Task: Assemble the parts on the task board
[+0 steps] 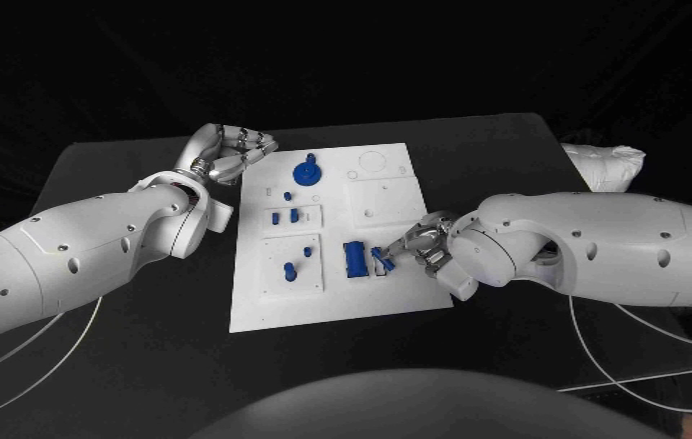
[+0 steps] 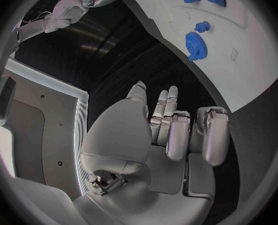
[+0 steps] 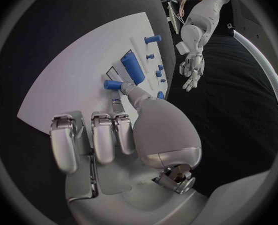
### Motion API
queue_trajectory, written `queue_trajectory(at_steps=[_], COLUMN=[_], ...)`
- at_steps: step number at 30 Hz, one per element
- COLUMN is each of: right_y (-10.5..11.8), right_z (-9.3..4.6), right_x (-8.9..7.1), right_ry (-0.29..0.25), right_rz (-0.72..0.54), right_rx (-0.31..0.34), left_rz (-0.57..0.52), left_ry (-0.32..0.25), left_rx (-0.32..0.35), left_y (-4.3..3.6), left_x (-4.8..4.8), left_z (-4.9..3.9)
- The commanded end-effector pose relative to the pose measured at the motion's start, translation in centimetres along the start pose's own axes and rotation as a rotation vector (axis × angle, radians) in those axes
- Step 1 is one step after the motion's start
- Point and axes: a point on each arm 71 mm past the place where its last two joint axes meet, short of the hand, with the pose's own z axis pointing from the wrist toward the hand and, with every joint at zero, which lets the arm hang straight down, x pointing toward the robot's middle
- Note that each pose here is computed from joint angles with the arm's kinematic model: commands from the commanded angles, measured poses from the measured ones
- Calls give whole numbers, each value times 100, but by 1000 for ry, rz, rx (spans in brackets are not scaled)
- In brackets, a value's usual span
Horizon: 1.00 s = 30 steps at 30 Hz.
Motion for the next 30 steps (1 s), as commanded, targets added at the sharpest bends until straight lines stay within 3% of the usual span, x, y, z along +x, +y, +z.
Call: queue_trajectory(at_steps=[1,30], right_y=[0,-37], right_z=[2,-11], right_x=[29,29], right_ry=[9,23], right_rz=[-4,-59], right_rx=[9,41], left_rz=[-6,-6], left_ry=[16,16], left_rx=[10,11], left_y=[-16,-18], left_x=[24,26], left_z=[4,5])
